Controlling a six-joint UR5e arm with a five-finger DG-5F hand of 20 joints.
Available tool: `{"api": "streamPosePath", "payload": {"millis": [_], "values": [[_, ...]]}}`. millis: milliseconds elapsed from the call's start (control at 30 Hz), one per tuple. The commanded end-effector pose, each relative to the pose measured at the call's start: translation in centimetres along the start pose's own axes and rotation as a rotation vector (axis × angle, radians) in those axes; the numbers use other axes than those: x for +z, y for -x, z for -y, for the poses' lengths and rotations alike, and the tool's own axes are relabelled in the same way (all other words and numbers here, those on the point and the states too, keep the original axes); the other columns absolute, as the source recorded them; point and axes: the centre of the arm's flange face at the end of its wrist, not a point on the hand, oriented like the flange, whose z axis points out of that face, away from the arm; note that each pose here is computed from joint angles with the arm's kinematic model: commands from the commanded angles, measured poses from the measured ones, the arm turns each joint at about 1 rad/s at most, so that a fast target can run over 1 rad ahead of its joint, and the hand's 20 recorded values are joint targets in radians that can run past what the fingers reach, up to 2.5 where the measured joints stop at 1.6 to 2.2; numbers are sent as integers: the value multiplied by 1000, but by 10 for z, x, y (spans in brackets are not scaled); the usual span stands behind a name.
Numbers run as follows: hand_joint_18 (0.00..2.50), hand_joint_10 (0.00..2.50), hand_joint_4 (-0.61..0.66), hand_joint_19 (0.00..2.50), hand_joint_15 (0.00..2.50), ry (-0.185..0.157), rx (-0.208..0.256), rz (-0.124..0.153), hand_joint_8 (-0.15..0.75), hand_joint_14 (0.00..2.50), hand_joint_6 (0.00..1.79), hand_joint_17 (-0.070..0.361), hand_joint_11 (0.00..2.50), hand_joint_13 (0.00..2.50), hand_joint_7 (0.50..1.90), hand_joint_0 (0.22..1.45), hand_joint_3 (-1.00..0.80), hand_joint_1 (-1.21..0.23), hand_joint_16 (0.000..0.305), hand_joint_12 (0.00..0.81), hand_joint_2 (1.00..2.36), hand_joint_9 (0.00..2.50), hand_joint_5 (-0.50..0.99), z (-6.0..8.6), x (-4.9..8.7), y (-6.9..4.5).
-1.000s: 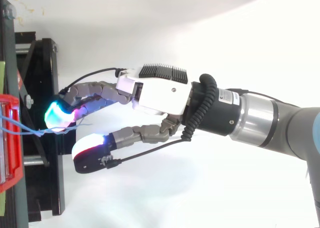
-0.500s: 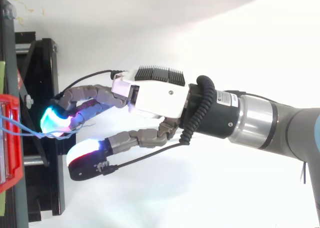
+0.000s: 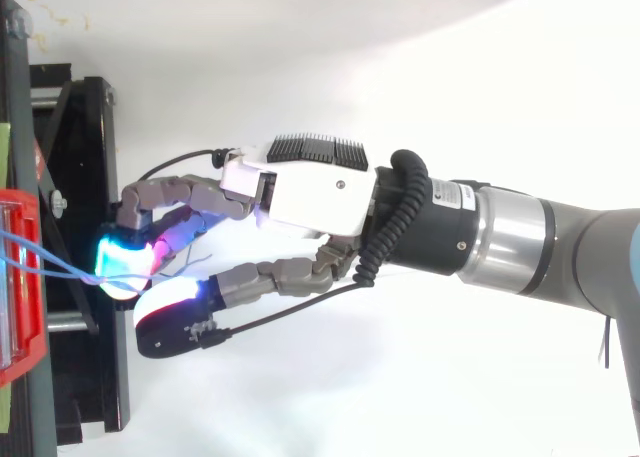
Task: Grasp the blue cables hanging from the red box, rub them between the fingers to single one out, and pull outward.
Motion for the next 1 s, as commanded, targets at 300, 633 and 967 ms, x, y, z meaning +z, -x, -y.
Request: {"api": "streamPosePath", "payload": {"millis": [300,633,967], "values": [[566,7,213,532,267,9,80,-36,290,9,536,101,216,685,1336,575,-404,-647,45,333,1007,777,-82,-11,1,2],[574,5,228,537,276,3,92,-36,295,9,553,101,224,703,1306,565,-427,-640,45,336,1006,793,-83,-35,-2,15],[582,6,223,540,279,-20,115,-39,301,9,525,104,232,715,1308,541,-454,-602,46,344,1003,810,-78,-52,4,25]]}}
